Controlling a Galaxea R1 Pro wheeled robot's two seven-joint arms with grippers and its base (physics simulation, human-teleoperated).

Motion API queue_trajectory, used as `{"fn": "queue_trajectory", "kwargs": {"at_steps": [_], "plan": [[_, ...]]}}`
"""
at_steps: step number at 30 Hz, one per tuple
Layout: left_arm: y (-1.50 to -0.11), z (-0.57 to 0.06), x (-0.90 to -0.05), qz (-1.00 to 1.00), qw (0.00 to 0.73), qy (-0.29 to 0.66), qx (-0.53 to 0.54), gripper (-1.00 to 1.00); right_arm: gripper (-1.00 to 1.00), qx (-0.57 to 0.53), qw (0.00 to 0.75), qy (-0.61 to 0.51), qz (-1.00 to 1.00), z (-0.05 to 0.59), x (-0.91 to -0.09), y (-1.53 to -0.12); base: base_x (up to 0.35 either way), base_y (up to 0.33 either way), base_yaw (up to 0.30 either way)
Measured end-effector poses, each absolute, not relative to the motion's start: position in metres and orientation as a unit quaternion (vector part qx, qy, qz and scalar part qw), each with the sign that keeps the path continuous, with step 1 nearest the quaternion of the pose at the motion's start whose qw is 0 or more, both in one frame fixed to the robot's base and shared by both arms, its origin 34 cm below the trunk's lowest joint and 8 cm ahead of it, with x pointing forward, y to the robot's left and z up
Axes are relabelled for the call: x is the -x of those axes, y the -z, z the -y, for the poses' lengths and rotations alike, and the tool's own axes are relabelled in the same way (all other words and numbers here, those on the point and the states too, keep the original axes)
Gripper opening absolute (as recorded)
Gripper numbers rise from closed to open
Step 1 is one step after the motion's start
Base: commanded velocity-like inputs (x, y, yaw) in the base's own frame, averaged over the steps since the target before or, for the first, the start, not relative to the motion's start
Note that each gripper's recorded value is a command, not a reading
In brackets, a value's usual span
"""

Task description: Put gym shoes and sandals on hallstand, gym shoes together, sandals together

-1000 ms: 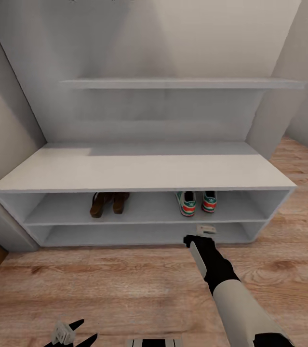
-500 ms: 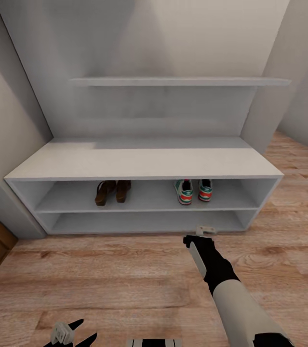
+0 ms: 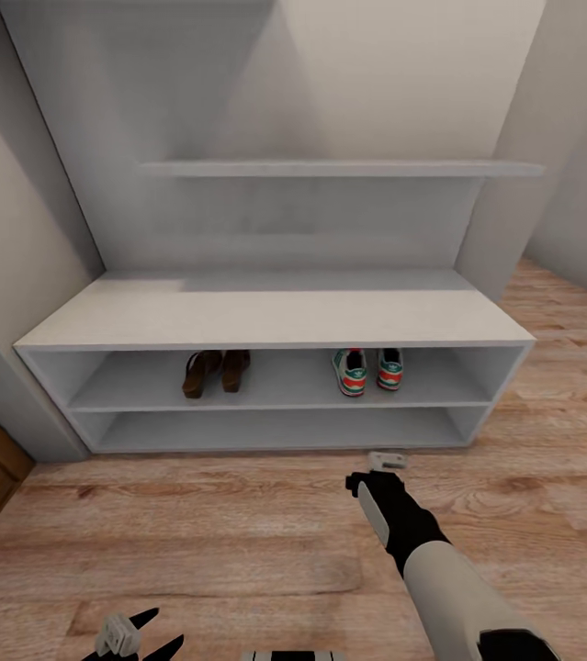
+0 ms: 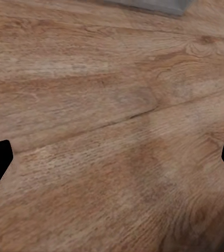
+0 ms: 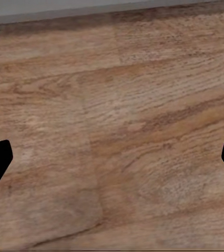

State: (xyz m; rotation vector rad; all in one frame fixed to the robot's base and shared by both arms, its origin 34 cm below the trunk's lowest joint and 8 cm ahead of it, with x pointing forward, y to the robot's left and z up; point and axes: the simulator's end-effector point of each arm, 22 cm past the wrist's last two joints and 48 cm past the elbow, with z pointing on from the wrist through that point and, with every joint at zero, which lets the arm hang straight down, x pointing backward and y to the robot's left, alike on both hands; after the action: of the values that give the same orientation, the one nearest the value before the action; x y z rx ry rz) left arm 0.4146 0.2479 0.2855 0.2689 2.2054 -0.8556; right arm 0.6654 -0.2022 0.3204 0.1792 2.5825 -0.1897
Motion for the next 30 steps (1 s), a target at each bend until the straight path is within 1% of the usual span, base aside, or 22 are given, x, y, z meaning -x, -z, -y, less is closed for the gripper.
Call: {"fn": "queue_trajectory", "kwargs": {"at_steps": [15,30], "plan": [[-0.315,-0.258,-0.417,-0.864,0.369,0.326,-0.105,1.0,1.0,-0.061,0.263,0.075,-0.96,0.199,-0.647,-0.318,0.0,0.0,0.0],[-0.344,-0.288,-0.424,-0.875,0.366,0.302,-0.101,1.0,1.0,-0.03,0.287,0.098,-0.952,0.202,-0.648,-0.34,0.0,0.0,0.0]]}}
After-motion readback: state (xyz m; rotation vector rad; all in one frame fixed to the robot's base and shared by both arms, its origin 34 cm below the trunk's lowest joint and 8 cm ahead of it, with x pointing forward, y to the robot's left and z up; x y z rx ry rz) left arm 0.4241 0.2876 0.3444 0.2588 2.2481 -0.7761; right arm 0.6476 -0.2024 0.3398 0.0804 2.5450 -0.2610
